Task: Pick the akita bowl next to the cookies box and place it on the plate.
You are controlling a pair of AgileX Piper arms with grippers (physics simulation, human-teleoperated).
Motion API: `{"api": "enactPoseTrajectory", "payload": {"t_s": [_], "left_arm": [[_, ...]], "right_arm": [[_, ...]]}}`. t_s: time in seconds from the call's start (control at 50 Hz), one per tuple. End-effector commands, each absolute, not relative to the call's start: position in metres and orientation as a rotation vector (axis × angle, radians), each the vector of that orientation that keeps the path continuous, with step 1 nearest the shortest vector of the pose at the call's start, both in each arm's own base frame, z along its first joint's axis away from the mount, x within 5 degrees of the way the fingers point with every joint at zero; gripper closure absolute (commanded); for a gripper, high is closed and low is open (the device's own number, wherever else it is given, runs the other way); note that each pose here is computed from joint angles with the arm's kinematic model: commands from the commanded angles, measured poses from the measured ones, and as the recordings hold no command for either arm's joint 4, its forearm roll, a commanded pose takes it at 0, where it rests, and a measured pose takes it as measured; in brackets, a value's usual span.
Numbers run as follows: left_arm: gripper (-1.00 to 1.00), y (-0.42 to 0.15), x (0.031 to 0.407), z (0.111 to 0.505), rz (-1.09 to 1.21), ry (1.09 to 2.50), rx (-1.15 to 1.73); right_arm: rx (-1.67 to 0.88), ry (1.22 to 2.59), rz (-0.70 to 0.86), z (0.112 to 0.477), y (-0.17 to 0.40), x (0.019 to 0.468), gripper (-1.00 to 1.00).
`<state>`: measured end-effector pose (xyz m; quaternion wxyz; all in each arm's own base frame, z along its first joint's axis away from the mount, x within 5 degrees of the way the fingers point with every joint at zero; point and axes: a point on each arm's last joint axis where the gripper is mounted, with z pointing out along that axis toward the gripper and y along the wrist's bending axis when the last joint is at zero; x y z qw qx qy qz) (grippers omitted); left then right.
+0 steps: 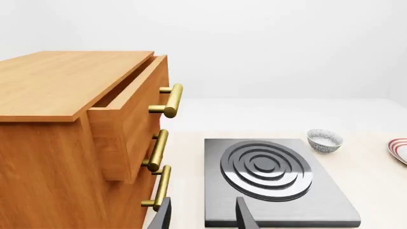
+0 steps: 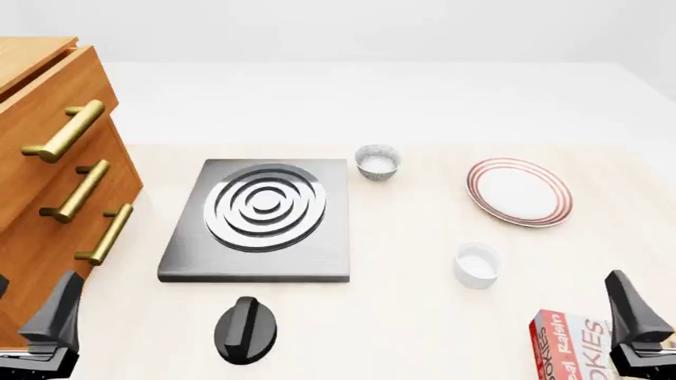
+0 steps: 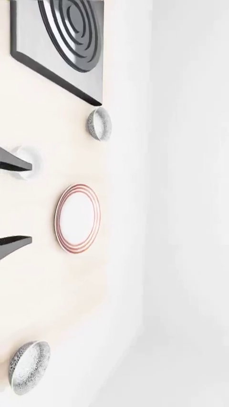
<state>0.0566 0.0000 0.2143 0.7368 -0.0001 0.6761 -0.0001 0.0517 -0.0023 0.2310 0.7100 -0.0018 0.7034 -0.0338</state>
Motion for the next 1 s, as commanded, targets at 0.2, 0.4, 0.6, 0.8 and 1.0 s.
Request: {"api": "enactPoseTrajectory", "payload": {"t_s": [0.2,0.4,0.6,0.8,1.0], "left_arm": [[-1.00,0.000,0.057,0.214,0.000,1.485,0.000],[-1.00,0.000,0.057,0.214,0.000,1.485,0.000],[-1.00,0.000,0.057,0.214,0.000,1.485,0.000],[-1.00,0.000,0.057,0.214,0.000,1.485,0.000],[-1.00,0.000,0.057,0.214,0.000,1.485,0.000]], "right_arm": [[0.136,1.831,-0.105,0.249,-0.011,0.073,-1.00],[0.195,1.886,-0.164,0.277,-0.019,0.086,-1.00],[0.284,1.994,-0.247,0.290,-0.043,0.125,-1.00],[0.313,2.027,-0.294,0.307,-0.062,0.152,-1.00],[0.319,2.063,-0.346,0.316,-0.082,0.176,-1.00]]}}
